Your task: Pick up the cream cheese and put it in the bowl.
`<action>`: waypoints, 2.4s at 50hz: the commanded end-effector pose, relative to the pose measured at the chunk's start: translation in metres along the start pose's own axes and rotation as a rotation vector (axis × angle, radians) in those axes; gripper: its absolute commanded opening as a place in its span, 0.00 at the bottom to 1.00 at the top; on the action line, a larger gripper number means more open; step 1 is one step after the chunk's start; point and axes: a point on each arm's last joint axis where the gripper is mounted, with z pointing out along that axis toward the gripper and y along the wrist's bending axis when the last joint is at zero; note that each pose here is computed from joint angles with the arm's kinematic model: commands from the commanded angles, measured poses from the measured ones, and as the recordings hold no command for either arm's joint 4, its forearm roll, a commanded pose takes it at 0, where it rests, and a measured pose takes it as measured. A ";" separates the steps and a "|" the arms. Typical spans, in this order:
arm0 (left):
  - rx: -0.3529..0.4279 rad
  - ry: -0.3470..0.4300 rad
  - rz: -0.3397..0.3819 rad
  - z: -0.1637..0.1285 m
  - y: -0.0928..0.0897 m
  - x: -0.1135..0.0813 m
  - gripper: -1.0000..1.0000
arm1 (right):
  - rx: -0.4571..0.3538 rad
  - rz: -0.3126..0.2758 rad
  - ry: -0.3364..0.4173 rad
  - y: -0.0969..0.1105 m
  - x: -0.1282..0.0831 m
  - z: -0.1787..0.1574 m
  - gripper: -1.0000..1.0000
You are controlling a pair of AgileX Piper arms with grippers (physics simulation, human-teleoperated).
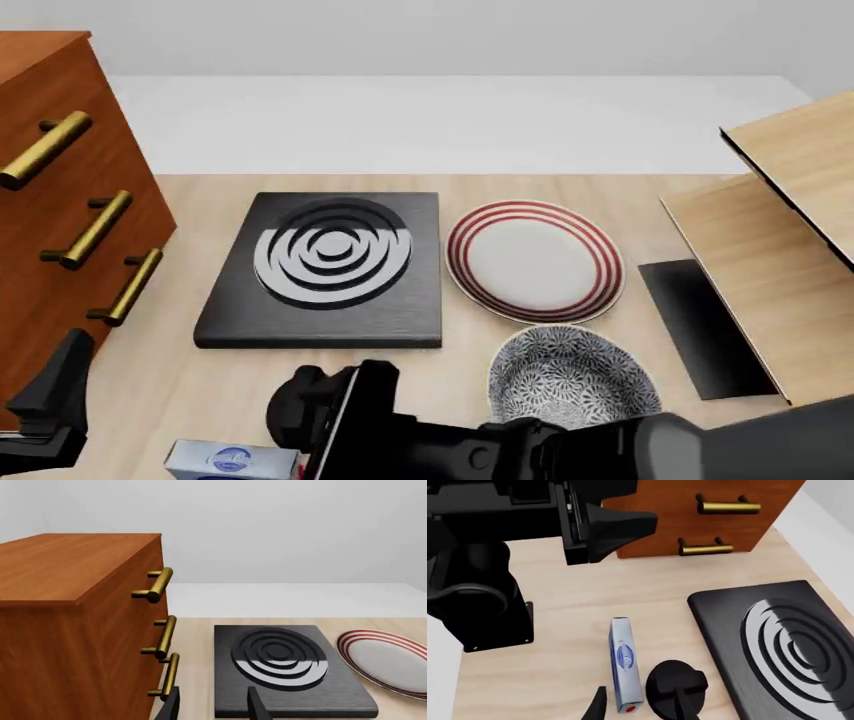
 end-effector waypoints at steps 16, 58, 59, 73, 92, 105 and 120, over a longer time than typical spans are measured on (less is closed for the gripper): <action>0.000 0.000 0.000 0.000 0.000 0.000 1.00 | -0.019 0.056 0.023 0.009 0.015 0.029 1.00; 0.000 0.000 0.000 0.000 0.000 0.000 1.00 | -0.027 0.101 0.066 0.016 0.045 0.051 1.00; 0.000 0.000 0.000 0.000 0.000 0.000 1.00 | -0.027 0.099 0.068 0.017 0.046 0.052 1.00; 0.000 0.000 0.000 0.000 0.000 0.000 1.00 | -0.026 0.106 0.076 0.017 0.052 0.054 1.00; 0.000 0.000 0.000 0.000 0.000 0.000 1.00 | -0.041 0.099 0.077 0.023 0.053 0.058 0.00; 0.000 0.000 0.000 0.000 0.000 0.000 1.00 | -0.043 0.096 0.076 0.024 0.053 0.056 0.00; 0.000 0.000 0.000 0.000 0.000 0.000 1.00 | -0.060 0.073 0.047 0.028 0.034 0.041 0.00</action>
